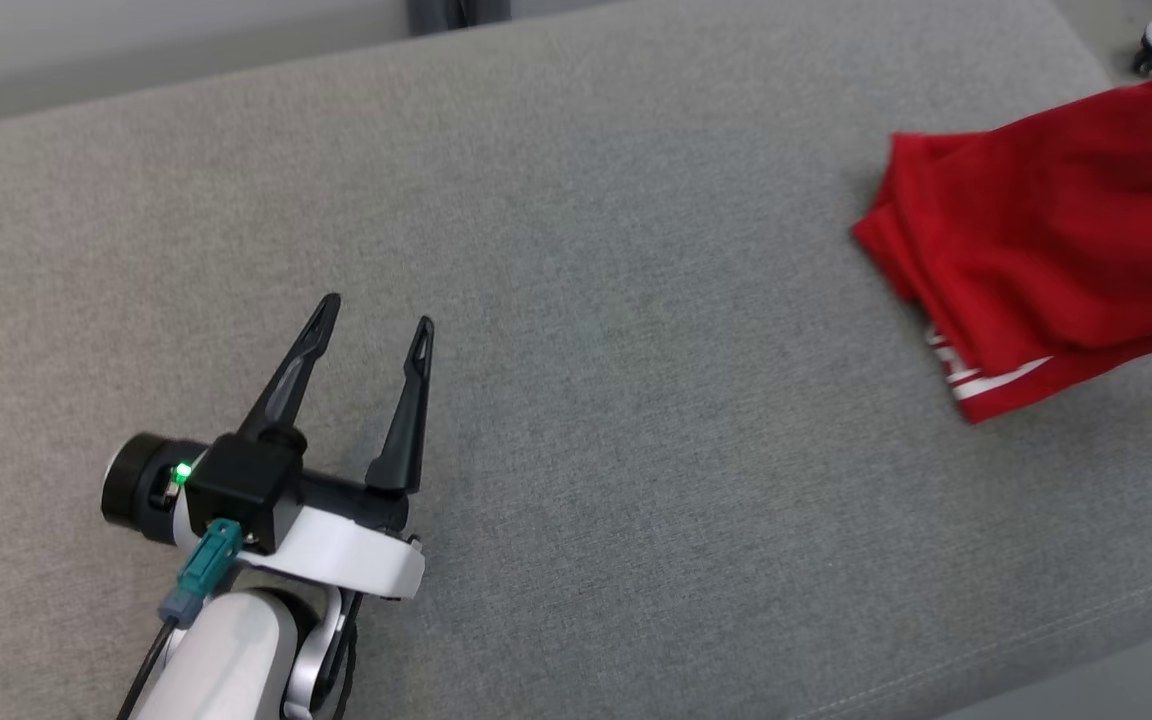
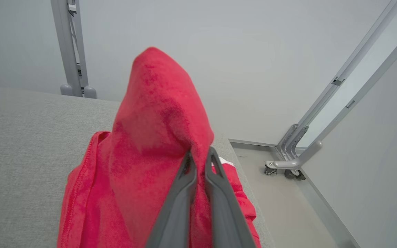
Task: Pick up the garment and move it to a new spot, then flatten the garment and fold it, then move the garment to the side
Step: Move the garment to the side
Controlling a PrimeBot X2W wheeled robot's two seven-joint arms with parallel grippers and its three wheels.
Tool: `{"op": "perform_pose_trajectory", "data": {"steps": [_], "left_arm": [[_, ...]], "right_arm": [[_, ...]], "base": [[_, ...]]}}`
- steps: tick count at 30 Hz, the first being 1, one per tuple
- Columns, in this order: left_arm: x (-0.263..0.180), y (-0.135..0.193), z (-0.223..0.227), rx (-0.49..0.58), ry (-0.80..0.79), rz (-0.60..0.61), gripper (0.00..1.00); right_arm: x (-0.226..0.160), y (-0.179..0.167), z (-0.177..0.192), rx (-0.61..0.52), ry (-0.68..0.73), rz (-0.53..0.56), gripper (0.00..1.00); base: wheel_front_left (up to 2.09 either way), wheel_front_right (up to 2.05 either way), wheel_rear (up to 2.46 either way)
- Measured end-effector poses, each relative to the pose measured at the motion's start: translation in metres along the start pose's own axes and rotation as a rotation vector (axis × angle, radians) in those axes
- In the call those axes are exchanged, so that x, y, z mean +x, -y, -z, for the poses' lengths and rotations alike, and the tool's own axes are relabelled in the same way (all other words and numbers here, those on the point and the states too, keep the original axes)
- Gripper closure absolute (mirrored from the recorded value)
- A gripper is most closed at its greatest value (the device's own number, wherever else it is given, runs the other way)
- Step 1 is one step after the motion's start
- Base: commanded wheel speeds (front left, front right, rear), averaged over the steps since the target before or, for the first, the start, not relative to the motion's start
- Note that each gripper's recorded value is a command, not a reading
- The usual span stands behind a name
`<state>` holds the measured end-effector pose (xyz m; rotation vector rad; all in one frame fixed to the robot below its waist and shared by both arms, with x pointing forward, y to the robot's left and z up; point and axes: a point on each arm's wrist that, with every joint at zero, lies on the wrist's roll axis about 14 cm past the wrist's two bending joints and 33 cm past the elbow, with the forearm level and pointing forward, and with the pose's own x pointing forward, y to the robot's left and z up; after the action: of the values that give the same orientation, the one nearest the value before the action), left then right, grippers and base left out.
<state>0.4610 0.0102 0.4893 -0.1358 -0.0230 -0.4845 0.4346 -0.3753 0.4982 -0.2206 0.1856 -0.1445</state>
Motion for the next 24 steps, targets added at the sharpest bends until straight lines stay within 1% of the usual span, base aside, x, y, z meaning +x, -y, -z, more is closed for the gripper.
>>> {"op": "perform_pose_trajectory", "data": {"steps": [4,9,11,14,16,17,20,24], "left_arm": [[0.012,-0.003,0.010,0.009,-0.016,0.021,0.00],[0.024,-0.008,0.029,0.022,-0.055,0.046,0.00],[0.029,-0.009,0.036,0.025,-0.068,0.058,0.00],[0.033,-0.013,0.050,0.030,-0.095,0.065,0.00],[0.033,-0.014,0.059,0.024,-0.112,0.068,0.00],[0.033,-0.015,0.063,0.023,-0.119,0.068,0.00],[0.035,-0.017,0.067,0.023,-0.123,0.069,0.00],[0.037,-0.015,0.062,0.021,-0.113,0.070,0.00]], "right_arm": [[0.014,0.032,0.009,-0.017,-0.032,0.080,1.00],[0.033,0.068,0.020,0.004,-0.064,0.196,1.00],[0.039,0.077,0.031,0.020,-0.092,0.237,1.00],[0.046,0.076,0.055,0.050,-0.149,0.265,1.00],[0.047,0.074,0.073,0.080,-0.188,0.287,0.40],[0.048,0.074,0.078,0.088,-0.199,0.293,0.00],[0.048,0.069,0.091,0.111,-0.224,0.303,0.00],[0.039,0.064,0.093,0.153,-0.212,0.316,0.00]], "base": [[0.00,0.00,0.00],[0.00,0.00,0.00],[0.00,0.00,0.00],[0.00,0.00,0.00],[0.00,0.00,0.00],[0.00,0.00,0.00],[0.00,0.00,0.00],[0.00,0.00,0.00]]}}
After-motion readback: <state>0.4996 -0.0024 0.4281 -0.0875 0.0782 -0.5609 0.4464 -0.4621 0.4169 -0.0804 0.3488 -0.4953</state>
